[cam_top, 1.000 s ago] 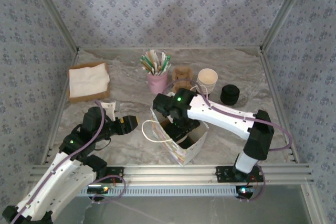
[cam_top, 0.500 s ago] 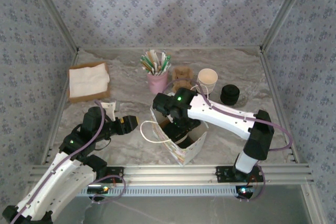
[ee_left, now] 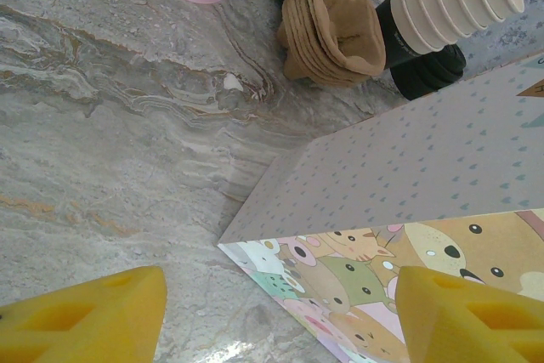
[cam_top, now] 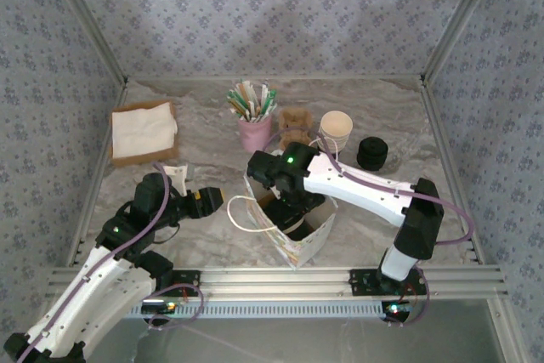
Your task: Pack the takeout coffee
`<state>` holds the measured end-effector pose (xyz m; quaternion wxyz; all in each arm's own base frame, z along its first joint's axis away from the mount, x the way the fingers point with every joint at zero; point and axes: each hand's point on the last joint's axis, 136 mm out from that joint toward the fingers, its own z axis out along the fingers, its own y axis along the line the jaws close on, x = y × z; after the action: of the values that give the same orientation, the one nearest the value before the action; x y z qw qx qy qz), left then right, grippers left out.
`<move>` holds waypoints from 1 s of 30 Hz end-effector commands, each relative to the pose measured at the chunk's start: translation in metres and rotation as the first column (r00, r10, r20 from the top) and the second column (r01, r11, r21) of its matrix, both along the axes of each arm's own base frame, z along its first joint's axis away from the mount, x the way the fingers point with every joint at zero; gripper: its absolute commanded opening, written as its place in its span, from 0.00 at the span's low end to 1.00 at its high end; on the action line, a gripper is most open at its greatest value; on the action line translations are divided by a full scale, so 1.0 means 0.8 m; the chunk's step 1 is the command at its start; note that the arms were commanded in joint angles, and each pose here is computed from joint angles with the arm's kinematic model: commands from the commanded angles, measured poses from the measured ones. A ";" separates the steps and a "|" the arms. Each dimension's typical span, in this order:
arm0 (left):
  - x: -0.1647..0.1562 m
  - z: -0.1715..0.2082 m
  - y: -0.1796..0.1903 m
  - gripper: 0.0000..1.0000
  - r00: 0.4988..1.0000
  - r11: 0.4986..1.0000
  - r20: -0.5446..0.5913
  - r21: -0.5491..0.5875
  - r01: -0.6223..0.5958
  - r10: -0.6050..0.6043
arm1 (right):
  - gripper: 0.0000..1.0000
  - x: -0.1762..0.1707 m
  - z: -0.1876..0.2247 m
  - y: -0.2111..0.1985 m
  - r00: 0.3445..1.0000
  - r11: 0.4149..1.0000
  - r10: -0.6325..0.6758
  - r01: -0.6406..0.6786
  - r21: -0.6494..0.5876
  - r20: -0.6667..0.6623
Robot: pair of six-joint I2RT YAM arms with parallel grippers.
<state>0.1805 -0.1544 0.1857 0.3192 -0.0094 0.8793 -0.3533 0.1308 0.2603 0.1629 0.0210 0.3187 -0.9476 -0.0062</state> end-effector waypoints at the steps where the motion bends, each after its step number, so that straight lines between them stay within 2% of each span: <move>1: 0.002 0.004 -0.001 0.72 1.000 1.000 0.015 0.000 0.003 -0.003 | 0.97 -0.005 0.007 -0.004 1.000 1.000 -0.008 0.008 -0.012 -0.005; 30: 0.001 0.001 -0.001 0.72 1.000 1.000 0.011 -0.001 0.000 0.000 | 0.97 -0.003 0.021 -0.006 1.000 1.000 -0.010 0.010 0.009 0.029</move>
<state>0.1806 -0.1543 0.1857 0.3193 -0.0095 0.8793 -0.3532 0.1297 0.2606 0.1639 0.0202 0.3191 -0.9475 -0.0061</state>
